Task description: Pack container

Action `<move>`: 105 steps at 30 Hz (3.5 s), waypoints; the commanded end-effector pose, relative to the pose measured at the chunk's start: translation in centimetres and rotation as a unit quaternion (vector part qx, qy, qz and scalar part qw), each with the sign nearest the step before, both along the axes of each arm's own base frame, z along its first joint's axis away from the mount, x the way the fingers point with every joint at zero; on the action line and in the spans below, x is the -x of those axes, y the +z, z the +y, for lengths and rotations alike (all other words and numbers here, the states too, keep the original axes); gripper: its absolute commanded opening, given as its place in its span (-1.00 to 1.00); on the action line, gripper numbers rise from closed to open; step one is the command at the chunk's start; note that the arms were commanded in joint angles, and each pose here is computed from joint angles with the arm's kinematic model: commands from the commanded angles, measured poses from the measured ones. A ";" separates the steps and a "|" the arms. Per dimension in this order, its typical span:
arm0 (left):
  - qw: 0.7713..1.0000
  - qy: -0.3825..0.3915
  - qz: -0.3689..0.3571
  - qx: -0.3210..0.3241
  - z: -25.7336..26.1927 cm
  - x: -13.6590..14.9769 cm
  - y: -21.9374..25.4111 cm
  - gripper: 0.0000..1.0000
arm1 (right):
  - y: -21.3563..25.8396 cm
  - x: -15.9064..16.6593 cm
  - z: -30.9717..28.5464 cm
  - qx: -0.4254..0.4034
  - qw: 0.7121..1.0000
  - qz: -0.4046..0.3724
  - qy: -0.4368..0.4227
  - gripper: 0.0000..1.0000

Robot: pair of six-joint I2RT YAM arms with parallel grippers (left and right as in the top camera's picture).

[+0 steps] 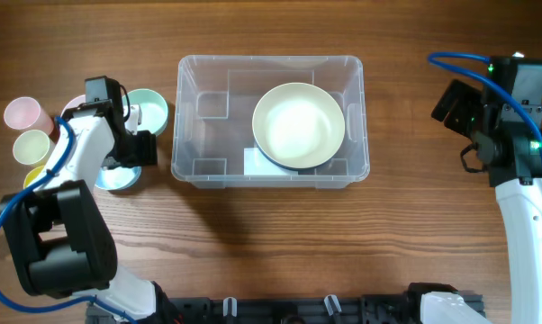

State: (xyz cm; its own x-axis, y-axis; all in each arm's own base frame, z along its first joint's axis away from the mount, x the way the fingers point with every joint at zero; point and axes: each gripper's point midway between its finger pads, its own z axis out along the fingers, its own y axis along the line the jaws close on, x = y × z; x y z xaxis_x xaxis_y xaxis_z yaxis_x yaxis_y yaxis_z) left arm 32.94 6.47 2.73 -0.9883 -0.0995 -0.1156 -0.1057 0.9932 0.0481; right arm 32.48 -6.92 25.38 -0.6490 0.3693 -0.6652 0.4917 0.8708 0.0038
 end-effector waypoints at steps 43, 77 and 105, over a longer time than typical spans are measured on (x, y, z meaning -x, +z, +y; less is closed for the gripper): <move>0.981 0.003 -0.196 -0.016 -2.0 -3.7 18.1 -0.92 | 0.6 0.0 -0.4 0.004 1.000 -0.009 -0.012 0.99; 0.879 -0.409 -0.243 0.009 -25.4 -1.3 19.4 -0.92 | 0.6 0.0 -0.4 0.004 1.000 -0.009 -0.012 0.99; 0.788 -0.603 -0.127 -0.004 -21.7 -3.1 11.6 -0.92 | 0.6 0.0 -0.4 0.004 1.000 -0.009 -0.012 0.99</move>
State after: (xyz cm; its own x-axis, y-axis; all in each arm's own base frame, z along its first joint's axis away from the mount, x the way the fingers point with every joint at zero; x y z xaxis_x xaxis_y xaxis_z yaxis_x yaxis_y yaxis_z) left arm 35.86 -14.80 14.65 -0.3602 0.8945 -0.2648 0.8713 0.4240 0.2469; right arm 32.48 -6.92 25.38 -0.6473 0.3723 -0.6651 0.4939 0.8695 0.0061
